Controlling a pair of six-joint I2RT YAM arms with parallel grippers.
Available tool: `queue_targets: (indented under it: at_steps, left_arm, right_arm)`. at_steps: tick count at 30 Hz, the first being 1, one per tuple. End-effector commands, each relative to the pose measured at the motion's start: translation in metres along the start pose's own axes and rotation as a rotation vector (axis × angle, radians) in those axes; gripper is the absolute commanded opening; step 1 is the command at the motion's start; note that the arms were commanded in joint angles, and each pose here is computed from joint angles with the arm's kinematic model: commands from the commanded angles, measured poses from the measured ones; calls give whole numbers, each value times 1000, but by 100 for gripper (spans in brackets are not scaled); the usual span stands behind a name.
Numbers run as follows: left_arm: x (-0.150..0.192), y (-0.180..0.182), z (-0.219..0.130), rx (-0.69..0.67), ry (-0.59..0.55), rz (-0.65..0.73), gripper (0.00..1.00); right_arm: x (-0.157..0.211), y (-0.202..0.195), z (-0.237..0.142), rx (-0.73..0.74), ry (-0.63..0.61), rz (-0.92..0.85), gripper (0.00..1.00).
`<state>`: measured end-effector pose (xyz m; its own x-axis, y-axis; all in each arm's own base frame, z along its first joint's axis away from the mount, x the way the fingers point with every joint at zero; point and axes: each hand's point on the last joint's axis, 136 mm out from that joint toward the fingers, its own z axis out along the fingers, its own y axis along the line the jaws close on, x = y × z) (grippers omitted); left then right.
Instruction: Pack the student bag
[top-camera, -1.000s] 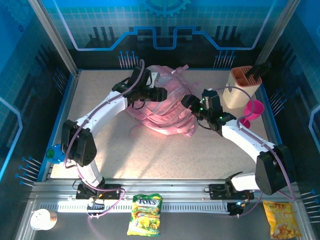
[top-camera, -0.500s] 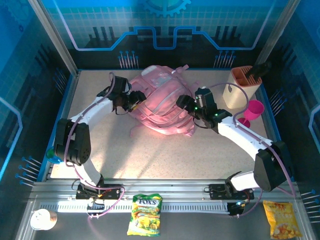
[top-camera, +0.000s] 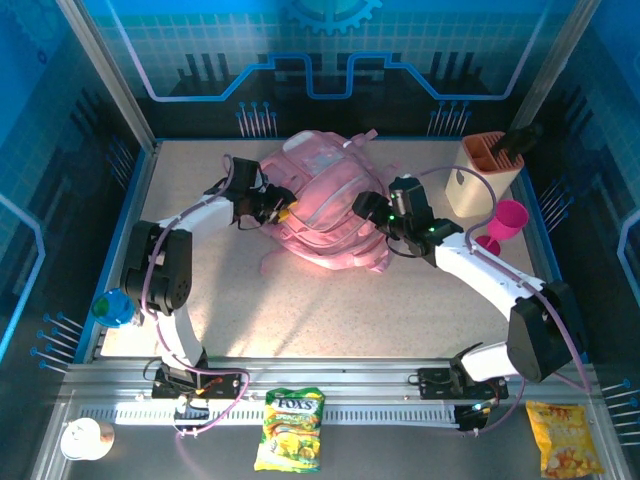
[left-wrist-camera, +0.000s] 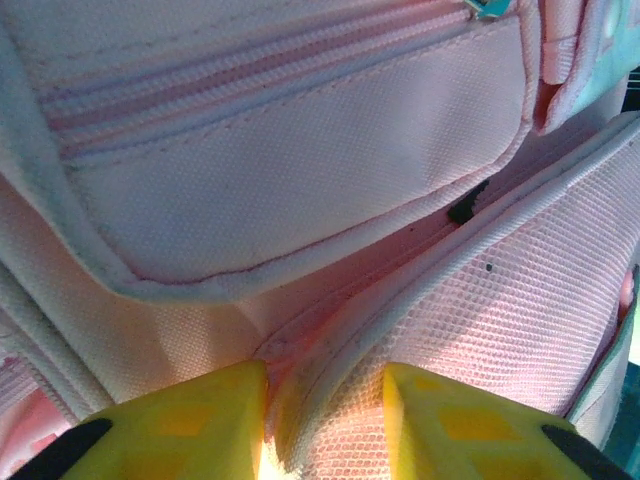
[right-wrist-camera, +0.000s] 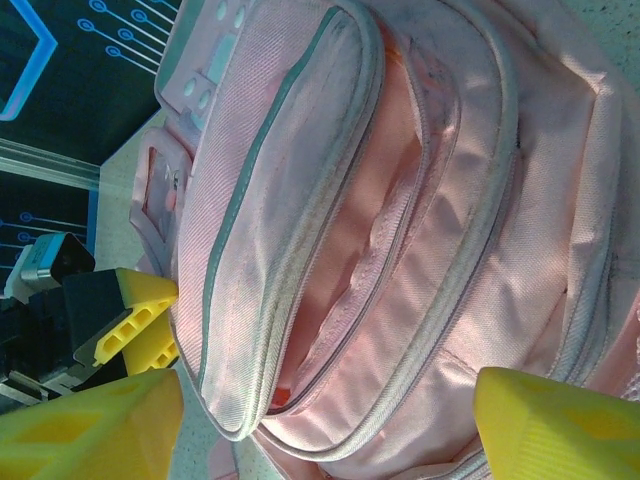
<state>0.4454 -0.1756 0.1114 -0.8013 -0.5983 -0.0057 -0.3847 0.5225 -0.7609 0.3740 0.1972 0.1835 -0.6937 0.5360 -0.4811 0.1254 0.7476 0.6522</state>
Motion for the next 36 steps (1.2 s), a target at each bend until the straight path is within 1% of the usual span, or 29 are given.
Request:
queue_targets:
  at_steps: [1, 7, 10, 11, 16, 21, 25, 27, 33, 36]
  left_arm:
    - [3, -2, 3, 39, 36, -17, 29]
    - [9, -10, -1, 66, 54, -7, 11]
    - [13, -18, -4, 86, 62, -3, 1]
    - [16, -21, -4, 91, 65, -2, 0]
    - [26, -39, -5, 125, 70, -2, 0]
    - [33, -53, -4, 148, 77, 11, 0]
    - [36, -57, -3, 153, 82, 20, 0]
    - [37, -59, -3, 155, 82, 25, 0]
    - [40, -57, -2, 151, 92, 23, 0]
    - [41, -56, -2, 149, 93, 22, 0]
  right_arm:
    - [4, 8, 2, 13, 8, -33, 77]
    - [25, 14, 5, 92, 38, -103, 74]
    - [37, 21, 5, 143, 26, -154, 71]
    - [42, 24, 6, 158, 21, -167, 70]
    - [68, 43, 13, 193, 17, -199, 63]
    - [92, 49, 33, 215, 47, -191, 54]
    - [98, 50, 48, 243, 61, -175, 50]
    - [100, 51, 55, 250, 63, -164, 47]
    - [100, 50, 71, 263, 52, -132, 41]
    - [99, 46, 77, 281, 47, -106, 37]
